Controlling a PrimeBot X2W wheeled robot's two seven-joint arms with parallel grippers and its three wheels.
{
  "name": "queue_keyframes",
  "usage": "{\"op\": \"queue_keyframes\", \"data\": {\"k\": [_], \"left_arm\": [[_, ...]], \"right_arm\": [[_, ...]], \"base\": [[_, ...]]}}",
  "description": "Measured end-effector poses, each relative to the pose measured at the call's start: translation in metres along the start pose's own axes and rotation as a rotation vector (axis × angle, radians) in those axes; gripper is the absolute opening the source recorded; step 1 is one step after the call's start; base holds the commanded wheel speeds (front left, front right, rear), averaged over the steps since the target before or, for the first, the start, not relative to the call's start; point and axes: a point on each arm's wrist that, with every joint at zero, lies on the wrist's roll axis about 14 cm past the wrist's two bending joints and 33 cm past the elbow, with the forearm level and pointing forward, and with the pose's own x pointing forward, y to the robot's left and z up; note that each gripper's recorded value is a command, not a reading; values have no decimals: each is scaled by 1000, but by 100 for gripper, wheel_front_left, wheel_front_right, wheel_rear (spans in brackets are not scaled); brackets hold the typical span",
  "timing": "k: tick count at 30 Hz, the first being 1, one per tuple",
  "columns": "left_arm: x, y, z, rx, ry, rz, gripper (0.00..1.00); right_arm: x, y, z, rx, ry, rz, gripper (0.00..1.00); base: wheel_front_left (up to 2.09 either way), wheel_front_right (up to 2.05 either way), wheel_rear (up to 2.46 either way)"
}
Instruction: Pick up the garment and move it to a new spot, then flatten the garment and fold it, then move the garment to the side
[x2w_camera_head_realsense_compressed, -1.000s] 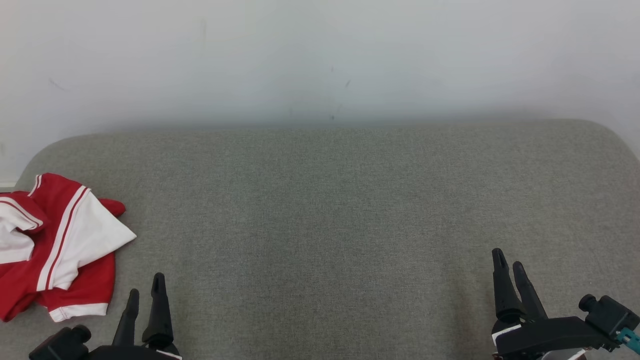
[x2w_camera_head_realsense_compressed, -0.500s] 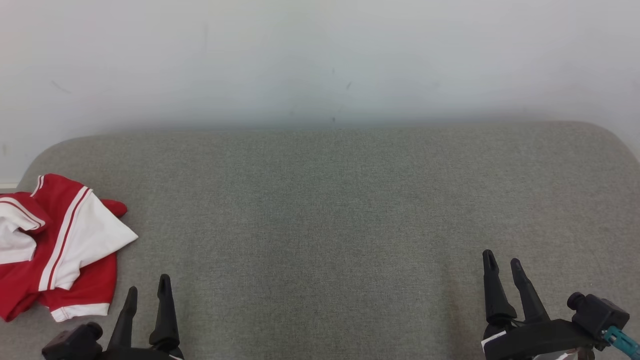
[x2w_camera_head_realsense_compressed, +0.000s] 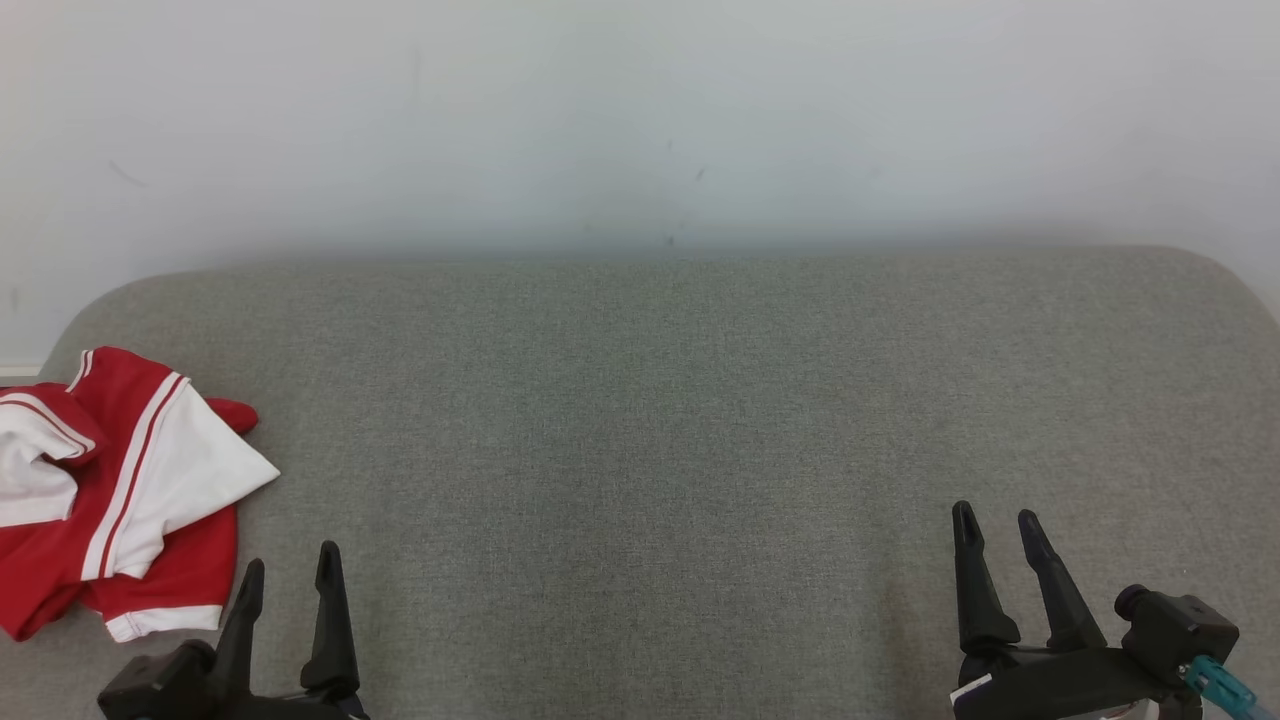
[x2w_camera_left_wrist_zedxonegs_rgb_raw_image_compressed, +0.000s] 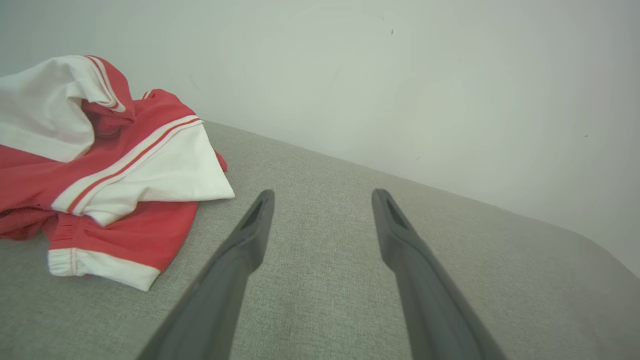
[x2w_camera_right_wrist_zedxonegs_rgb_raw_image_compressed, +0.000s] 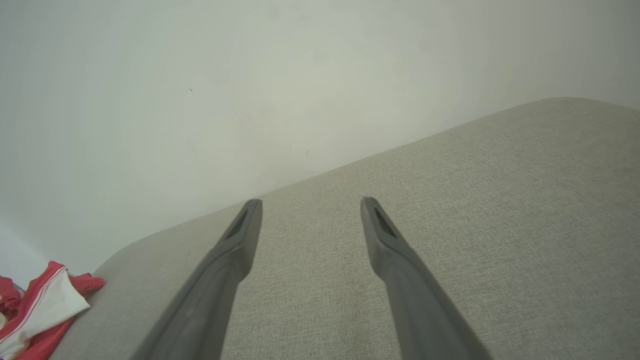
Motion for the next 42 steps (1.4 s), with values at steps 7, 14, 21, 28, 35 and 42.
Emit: {"op": "queue_keyframes", "data": {"k": [7, 14, 21, 28, 35, 42], "left_arm": [[-1, 0, 4, 66, -20, -6, 100], [-3, -2, 8, 122, -40, -14, 100], [-5, -3, 12, 177, -60, -27, 100], [-8, -1, 12, 201, -66, -30, 100], [-11, 1, 10, 231, -67, -34, 100], [-13, 1, 11, 267, -73, -40, 100]], "right_arm": [[0, 3, 2, -69, -12, 17, 100], [-1, 7, 4, -131, -23, 33, 100], [-3, 7, 5, -179, -31, 39, 100], [-5, 6, 7, -224, -42, 41, 100], [-9, 3, 8, -251, -49, 35, 100], [-10, 4, 4, -275, -43, 42, 100]], "base": [[0, 0, 0], [0, 0, 0], [0, 0, 0], [0, 0, 0], [0, 0, 0], [0, 0, 0]]}}
